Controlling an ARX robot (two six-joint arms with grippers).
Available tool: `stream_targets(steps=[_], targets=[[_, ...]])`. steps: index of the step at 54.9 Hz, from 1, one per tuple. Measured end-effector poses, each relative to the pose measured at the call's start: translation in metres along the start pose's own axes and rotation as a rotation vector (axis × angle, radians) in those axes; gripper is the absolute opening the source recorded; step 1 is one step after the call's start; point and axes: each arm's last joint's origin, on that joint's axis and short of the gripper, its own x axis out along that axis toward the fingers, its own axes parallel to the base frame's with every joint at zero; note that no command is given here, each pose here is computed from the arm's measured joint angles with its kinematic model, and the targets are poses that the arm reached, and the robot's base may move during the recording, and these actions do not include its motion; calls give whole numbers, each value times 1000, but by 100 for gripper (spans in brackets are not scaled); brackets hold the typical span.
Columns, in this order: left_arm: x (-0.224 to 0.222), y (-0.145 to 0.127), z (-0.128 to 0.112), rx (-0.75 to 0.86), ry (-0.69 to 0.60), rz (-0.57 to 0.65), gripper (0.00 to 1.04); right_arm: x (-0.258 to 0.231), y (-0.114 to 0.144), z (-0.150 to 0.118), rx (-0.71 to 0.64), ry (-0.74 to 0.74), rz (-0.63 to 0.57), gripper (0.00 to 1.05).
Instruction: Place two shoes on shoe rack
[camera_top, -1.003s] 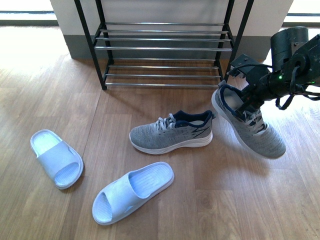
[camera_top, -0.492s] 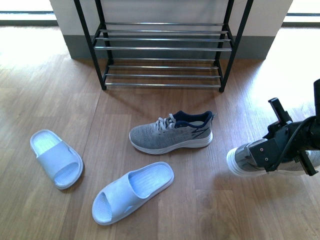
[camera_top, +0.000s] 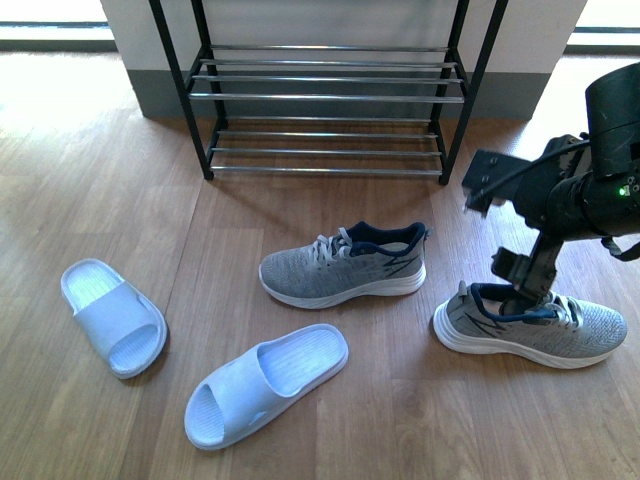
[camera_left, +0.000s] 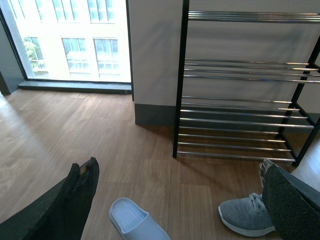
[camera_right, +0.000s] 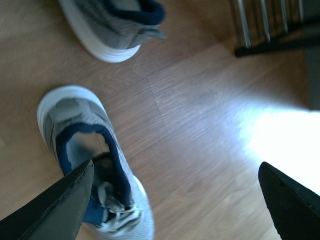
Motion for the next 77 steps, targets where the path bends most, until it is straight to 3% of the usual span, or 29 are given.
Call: stream_targets(steps=[5, 7, 18, 22, 29, 41, 61, 77], targets=[[0, 0, 0, 0, 0, 0, 95, 0, -4, 5, 525, 64, -37, 96], [0, 0, 0, 0, 0, 0, 95, 0, -4, 5, 625, 86, -42, 96], [0, 0, 0, 0, 0, 0, 95, -1, 1, -2, 1510, 287, -111, 96], [0, 0, 0, 0, 0, 0, 95, -2, 10, -8, 1726, 354, -150, 96], [0, 0, 0, 0, 0, 0, 95, 3, 30, -25, 1938, 464, -215, 96], [0, 0, 0, 0, 0, 0, 95, 23, 53, -37, 2029, 581, -246, 96], [0, 0, 0, 0, 0, 0, 95, 43, 31, -24, 2050, 545, -281, 96], [0, 0, 0, 0, 0, 0, 95, 66, 48, -33, 2034, 620, -282, 96]])
